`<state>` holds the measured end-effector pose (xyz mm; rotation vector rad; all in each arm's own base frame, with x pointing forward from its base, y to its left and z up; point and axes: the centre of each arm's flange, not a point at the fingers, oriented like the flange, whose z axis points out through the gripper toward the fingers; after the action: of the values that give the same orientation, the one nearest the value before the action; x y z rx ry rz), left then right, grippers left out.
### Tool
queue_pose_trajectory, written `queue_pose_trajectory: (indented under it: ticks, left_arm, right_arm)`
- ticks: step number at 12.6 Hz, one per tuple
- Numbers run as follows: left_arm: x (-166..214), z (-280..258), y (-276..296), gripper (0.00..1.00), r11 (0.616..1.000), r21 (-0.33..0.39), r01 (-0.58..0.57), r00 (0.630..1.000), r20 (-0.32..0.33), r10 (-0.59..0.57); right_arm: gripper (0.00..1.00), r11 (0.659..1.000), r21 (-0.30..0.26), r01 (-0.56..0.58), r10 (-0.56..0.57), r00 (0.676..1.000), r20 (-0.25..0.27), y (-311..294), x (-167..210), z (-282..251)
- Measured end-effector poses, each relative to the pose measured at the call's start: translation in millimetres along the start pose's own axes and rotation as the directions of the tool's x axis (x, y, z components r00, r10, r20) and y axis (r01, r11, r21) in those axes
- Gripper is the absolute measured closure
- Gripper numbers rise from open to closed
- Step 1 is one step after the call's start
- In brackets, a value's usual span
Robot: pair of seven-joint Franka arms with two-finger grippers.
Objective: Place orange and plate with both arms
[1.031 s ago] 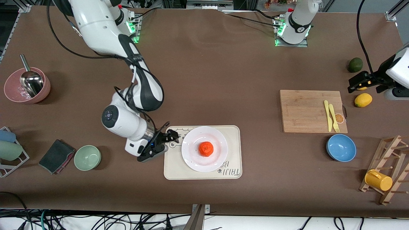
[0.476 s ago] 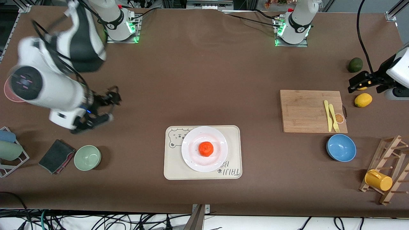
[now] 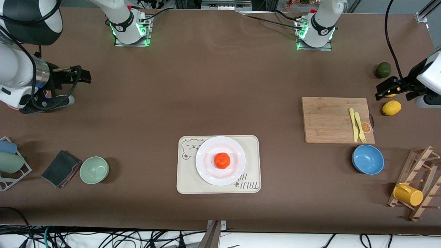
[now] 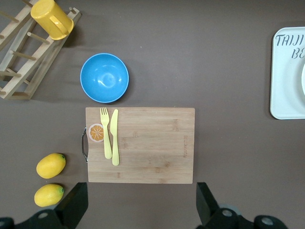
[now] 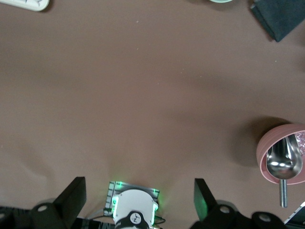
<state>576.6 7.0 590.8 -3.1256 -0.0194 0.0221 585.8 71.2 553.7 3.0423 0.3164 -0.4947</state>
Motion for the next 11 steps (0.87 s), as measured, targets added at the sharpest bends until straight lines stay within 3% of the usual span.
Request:
queue_pose_trajectory:
  ticks: [2, 5, 9, 11]
  left_arm:
    - [0, 0, 0, 0.00, 1.000, 0.000, 0.000, 1.000, 0.000, 0.000]
    - [0, 0, 0, 0.00, 1.000, 0.000, 0.000, 1.000, 0.000, 0.000]
    - [0, 0, 0, 0.00, 1.000, 0.000, 0.000, 1.000, 0.000, 0.000]
    - [0, 0, 0, 0.00, 1.000, 0.000, 0.000, 1.000, 0.000, 0.000]
  right_arm:
    - [0.00, 1.000, 0.004, -0.024, 0.024, 0.998, -0.053, 12, -1, 14]
    - [0.00, 0.999, 0.030, -0.041, 0.045, 0.987, -0.152, 36, -39, 25]
    - [0.00, 0.997, 0.035, -0.064, 0.071, 0.967, -0.243, 50, -66, 5]
    - [0.00, 0.997, 0.034, -0.071, 0.078, 0.962, -0.263, 53, -68, -3]
